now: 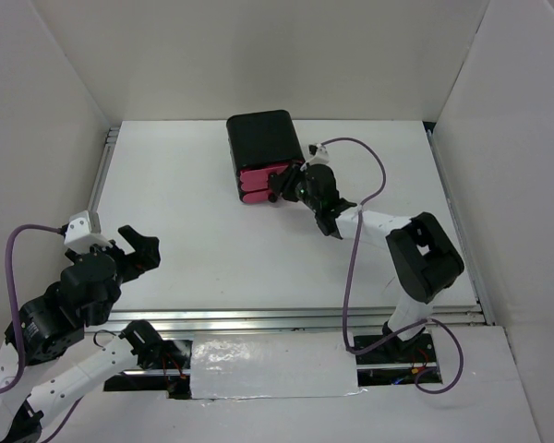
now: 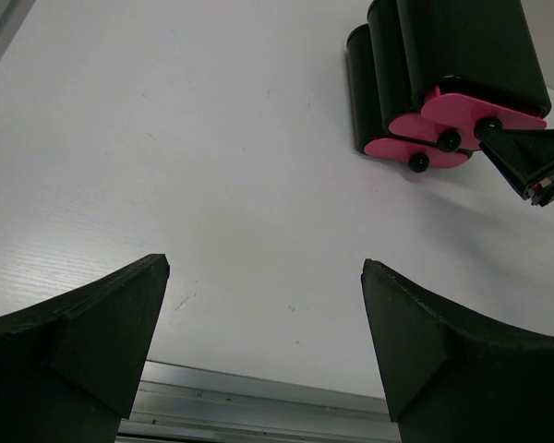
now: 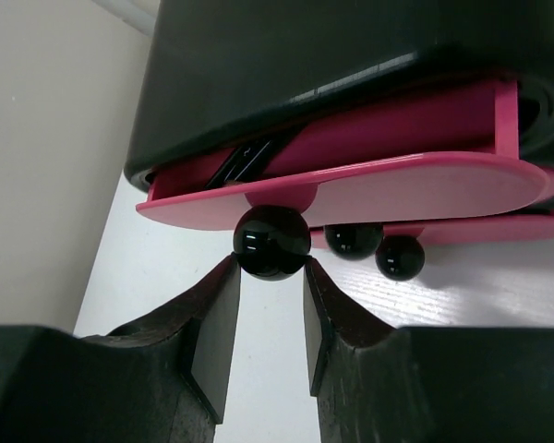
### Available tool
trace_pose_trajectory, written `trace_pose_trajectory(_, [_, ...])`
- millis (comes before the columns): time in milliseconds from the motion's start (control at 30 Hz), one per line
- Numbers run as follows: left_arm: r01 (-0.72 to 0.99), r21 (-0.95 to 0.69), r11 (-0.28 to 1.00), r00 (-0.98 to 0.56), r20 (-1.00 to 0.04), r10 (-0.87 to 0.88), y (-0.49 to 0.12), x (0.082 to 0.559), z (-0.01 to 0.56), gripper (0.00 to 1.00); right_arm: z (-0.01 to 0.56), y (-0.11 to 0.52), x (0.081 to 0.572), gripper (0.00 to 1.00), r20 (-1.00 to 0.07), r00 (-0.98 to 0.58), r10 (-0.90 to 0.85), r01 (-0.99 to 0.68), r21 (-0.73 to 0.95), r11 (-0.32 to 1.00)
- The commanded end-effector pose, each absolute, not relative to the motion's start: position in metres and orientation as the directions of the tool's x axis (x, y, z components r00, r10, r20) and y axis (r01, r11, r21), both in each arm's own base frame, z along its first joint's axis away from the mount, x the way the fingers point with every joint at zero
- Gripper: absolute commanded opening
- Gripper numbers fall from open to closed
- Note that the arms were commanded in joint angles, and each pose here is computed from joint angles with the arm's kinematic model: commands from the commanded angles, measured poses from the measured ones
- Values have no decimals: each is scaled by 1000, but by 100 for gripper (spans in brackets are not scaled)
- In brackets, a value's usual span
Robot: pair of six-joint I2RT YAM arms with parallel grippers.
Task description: Organize the makeup
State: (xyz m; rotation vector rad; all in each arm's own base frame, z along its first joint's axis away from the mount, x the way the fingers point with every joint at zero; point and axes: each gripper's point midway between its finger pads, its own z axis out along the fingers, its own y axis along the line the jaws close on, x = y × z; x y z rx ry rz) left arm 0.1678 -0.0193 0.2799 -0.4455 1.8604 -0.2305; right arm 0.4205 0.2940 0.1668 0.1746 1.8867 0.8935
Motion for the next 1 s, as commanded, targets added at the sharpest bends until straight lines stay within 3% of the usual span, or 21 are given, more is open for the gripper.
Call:
trace_pose_trajectory(0, [-174, -374, 911, -261, -874, -409, -21, 171, 284, 99, 211, 310, 440, 38, -760, -428, 490, -361, 641, 678])
trace_pose_trajectory(333, [-171, -359, 918, -275, -877, -394, -24, 173, 283, 99, 215, 302, 464, 44, -777, -408, 480, -360, 620, 697])
trace_pose_trajectory(500, [-170, -355, 919, -278, -878, -391, -25, 174, 282, 99, 218, 300, 462, 65, -796, -408, 448, -378, 594, 710])
trace_pose_trajectory(533, [-171, -353, 920, -280, -878, -389, -25, 174, 282, 99, 226, 297, 457, 70, -789, -404, 463, -381, 605, 699])
trace_pose_trajectory(567, [-173, -352, 920, -280, -878, -388, -26, 175, 282, 99, 234, 296, 451, 80, -788, -392, 475, -398, 610, 685])
trace_pose_trajectory(600, [-177, -349, 920, -283, -877, -388, -26, 175, 281, 99, 217, 292, 439, 82, -779, -419, 467, -382, 618, 687])
trace_pose_trajectory(633, [-179, -347, 921, -284, -878, -386, -26, 176, 281, 99, 235, 286, 428, 92, -770, -399, 498, -396, 634, 664])
trace_pose_trajectory(667, [-181, -339, 923, -291, -878, -379, -27, 177, 279, 99, 222, 280, 414, 95, -760, -419, 497, -382, 644, 663])
trace_pose_trajectory(833, [-199, -283, 938, -328, -883, -336, -35, 188, 273, 100, 258, 241, 355, 100, -758, -370, 537, -355, 649, 673])
trace_pose_trajectory(867, [-216, -237, 947, -363, -881, -303, -39, 195, 265, 99, 246, 233, 343, 100, -755, -438, 488, -288, 632, 719])
trace_pose_trajectory(967, [-300, -139, 944, -430, -863, -264, -33, 210, 253, 99, 258, 207, 303, 100, -804, -450, 388, -217, 520, 826])
